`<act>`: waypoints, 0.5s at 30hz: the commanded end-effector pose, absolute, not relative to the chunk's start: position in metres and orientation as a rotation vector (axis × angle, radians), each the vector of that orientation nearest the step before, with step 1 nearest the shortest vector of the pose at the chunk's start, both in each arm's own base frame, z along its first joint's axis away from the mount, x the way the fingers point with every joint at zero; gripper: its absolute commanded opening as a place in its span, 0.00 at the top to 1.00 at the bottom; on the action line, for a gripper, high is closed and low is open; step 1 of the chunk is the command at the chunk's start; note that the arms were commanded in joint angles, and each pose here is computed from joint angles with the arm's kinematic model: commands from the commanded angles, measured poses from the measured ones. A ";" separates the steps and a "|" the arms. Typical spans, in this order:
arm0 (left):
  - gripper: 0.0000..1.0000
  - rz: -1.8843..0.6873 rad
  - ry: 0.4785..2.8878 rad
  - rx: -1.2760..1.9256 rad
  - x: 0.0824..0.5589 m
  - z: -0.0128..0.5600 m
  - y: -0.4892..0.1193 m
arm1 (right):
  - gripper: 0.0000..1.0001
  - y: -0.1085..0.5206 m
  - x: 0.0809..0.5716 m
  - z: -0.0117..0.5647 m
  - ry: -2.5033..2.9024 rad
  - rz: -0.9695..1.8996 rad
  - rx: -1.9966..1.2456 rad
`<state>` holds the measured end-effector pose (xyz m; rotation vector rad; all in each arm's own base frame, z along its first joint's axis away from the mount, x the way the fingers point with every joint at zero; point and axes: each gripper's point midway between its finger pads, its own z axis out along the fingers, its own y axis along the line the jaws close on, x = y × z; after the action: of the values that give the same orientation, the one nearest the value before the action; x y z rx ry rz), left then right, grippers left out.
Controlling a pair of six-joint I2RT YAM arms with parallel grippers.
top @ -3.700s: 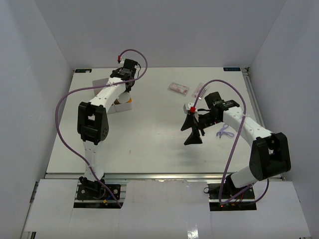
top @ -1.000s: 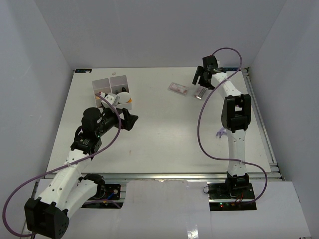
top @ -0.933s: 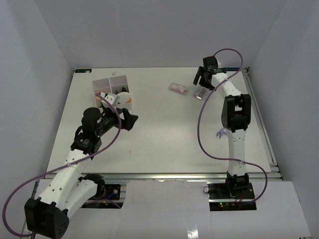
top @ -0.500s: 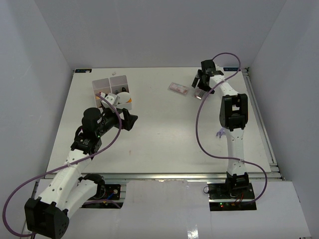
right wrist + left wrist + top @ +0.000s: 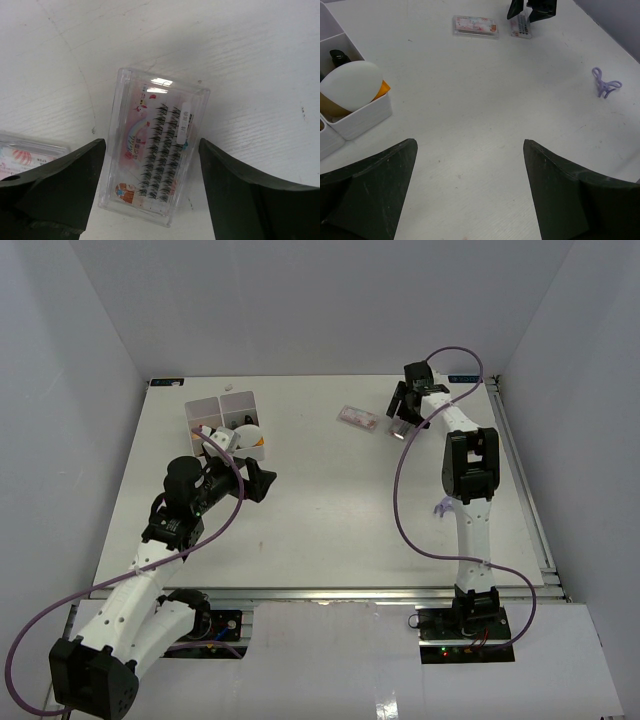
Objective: Organize the makeup
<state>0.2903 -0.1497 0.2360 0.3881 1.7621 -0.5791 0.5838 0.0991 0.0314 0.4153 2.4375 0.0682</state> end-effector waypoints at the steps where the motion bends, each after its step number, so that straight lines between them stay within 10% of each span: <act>1: 0.02 -0.558 1.708 0.390 0.290 0.248 -0.146 | 0.37 0.107 0.556 0.004 2.548 0.107 0.398; 11: 0.02 -0.555 1.696 0.388 0.288 0.250 -0.145 | 0.90 0.108 0.531 0.001 2.613 0.130 0.279; 15: 0.02 -0.560 1.684 0.388 0.287 0.252 -0.145 | 0.92 0.109 0.522 0.012 2.625 0.174 0.048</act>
<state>0.2881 -0.1476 0.2444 0.3856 1.7299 -0.5696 0.5698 0.1013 0.0315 0.2936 2.4432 0.1252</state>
